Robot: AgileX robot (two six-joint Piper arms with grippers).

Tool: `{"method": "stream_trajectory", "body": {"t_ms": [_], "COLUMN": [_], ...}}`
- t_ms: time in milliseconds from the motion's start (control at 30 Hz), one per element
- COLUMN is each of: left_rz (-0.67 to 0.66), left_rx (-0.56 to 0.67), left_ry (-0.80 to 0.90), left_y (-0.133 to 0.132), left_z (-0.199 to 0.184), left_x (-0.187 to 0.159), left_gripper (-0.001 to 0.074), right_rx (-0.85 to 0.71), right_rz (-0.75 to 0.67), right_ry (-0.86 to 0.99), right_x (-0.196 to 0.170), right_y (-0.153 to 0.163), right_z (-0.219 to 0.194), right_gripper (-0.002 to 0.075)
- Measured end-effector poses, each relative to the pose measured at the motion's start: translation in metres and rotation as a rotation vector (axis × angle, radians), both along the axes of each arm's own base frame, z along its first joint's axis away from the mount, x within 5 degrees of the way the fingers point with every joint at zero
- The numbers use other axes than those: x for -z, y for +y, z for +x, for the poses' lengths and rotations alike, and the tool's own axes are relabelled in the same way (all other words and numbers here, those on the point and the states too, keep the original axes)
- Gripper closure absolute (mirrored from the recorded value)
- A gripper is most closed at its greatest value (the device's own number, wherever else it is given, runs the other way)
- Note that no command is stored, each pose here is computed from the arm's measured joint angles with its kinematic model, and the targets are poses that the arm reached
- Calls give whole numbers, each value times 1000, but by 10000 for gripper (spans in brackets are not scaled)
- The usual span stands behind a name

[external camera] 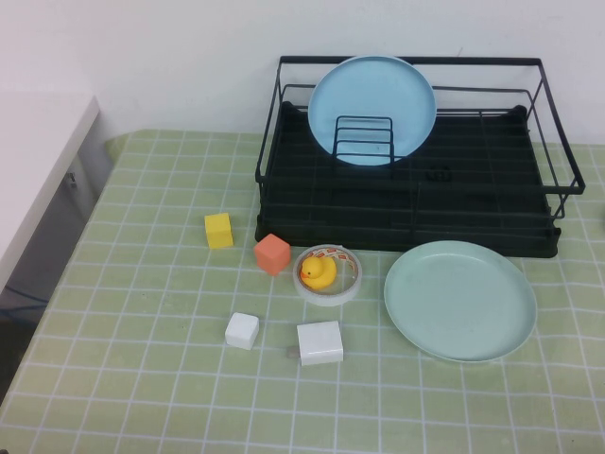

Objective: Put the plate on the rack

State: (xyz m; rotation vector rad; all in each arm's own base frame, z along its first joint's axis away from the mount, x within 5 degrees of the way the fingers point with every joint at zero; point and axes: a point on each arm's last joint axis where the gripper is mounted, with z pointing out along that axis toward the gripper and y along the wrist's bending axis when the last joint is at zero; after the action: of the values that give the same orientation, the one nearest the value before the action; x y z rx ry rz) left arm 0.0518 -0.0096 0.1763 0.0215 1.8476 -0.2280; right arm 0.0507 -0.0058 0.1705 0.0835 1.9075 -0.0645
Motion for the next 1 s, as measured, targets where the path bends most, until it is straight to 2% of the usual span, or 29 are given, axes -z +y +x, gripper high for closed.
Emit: {"method": "stream_trajectory", "body": {"t_ms": [267, 433, 733, 867, 1000], "left_rz": [-4, -30, -72, -110, -177], "left_rx": [0, -6, -20, -24, -26], "left_ry": [-9, -154, -527, -619, -626], "left_y": [0, 0, 2, 3, 3], "left_z": [0, 3, 1, -2, -2], "left_x": [-1, -13, -47, -55, -57], "left_gripper": [736, 736, 736, 736, 736], "right_rx": [0, -2, -25, -35, -38], "right_rz": [0, -2, -19, -26, -37], "right_ry": [0, -24, -323, -445, -486], "right_x": [0, -1, -26, -37, -41], "right_y": [0, 0, 2, 3, 3], "right_z": [0, 1, 6, 5, 5], "right_gripper": [728, 728, 728, 728, 728]}}
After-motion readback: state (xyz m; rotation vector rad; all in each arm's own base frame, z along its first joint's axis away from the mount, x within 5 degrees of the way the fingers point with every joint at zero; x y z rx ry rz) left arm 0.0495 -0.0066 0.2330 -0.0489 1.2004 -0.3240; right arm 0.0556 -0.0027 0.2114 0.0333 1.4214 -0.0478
